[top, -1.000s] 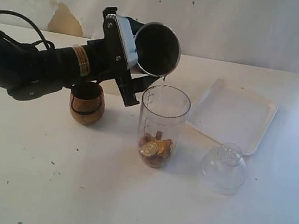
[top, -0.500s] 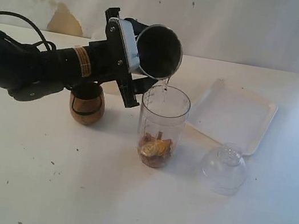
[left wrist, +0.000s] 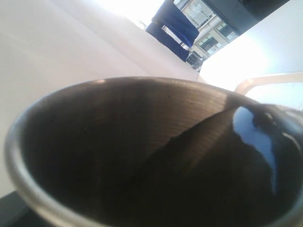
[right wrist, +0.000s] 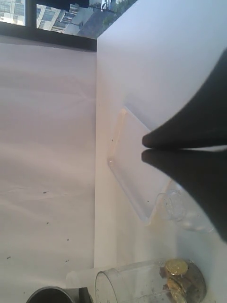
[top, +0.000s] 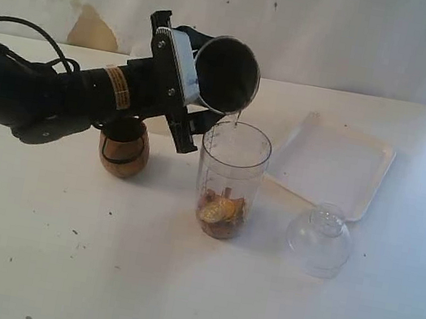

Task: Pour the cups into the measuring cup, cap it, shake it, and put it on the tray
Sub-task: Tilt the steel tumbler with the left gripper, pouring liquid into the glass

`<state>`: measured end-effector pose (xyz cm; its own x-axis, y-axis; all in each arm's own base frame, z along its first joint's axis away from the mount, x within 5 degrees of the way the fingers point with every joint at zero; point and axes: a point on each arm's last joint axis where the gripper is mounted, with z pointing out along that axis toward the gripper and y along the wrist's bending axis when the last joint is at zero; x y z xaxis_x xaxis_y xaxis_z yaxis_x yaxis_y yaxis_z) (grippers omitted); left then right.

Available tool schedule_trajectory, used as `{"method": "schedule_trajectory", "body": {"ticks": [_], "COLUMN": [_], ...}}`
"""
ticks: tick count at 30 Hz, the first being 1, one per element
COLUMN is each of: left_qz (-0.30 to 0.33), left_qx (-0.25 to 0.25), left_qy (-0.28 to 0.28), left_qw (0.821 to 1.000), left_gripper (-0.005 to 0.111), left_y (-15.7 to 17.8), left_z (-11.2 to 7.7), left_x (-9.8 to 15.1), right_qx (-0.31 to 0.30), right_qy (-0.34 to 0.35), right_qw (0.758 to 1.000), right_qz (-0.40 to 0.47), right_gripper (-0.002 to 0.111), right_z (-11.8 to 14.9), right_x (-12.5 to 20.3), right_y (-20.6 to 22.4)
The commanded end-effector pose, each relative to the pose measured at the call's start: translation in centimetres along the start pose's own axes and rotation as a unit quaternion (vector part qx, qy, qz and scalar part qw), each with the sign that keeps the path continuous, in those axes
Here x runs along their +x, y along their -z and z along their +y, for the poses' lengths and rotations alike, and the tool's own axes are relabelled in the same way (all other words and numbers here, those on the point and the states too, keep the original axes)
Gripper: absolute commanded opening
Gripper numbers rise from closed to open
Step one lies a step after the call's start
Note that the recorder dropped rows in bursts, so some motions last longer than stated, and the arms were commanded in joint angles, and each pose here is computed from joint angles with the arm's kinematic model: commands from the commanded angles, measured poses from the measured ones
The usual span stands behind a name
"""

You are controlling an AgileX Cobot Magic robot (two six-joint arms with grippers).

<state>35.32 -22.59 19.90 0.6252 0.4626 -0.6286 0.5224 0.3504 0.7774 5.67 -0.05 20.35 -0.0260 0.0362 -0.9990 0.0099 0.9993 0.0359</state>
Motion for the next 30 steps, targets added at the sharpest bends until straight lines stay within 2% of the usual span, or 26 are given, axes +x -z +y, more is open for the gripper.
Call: {"method": "schedule_trajectory", "body": {"ticks": [1, 11, 26, 30], "left_qz": [-0.028, -0.026, -0.035, -0.035], "left_qx": [-0.025, -0.024, -0.022, -0.023], "left_qy": [-0.008, -0.020, -0.025, -0.042], "left_qw": [0.999, 0.999, 0.999, 0.998], "left_gripper": [0.000, 0.000, 0.000, 0.000], "left_y": [-0.09, -0.54, -0.53, -0.53], "left_z": [1.03, 1.67, 1.62, 1.63], "left_x": [-0.98, -1.18, -1.33, -1.35], "right_qx": [0.002, 0.002, 0.002, 0.002], "right_qy": [-0.001, -0.001, -0.001, -0.001], "right_qw": [1.000, 1.000, 1.000, 1.000], "right_qz": [-0.002, -0.002, -0.002, -0.002], "right_gripper": [0.000, 0.000, 0.000, 0.000], "right_z": [-0.02, -0.02, -0.02, -0.02], "right_x": [0.03, 0.03, 0.03, 0.03], "right_y": [0.03, 0.03, 0.03, 0.03]}}
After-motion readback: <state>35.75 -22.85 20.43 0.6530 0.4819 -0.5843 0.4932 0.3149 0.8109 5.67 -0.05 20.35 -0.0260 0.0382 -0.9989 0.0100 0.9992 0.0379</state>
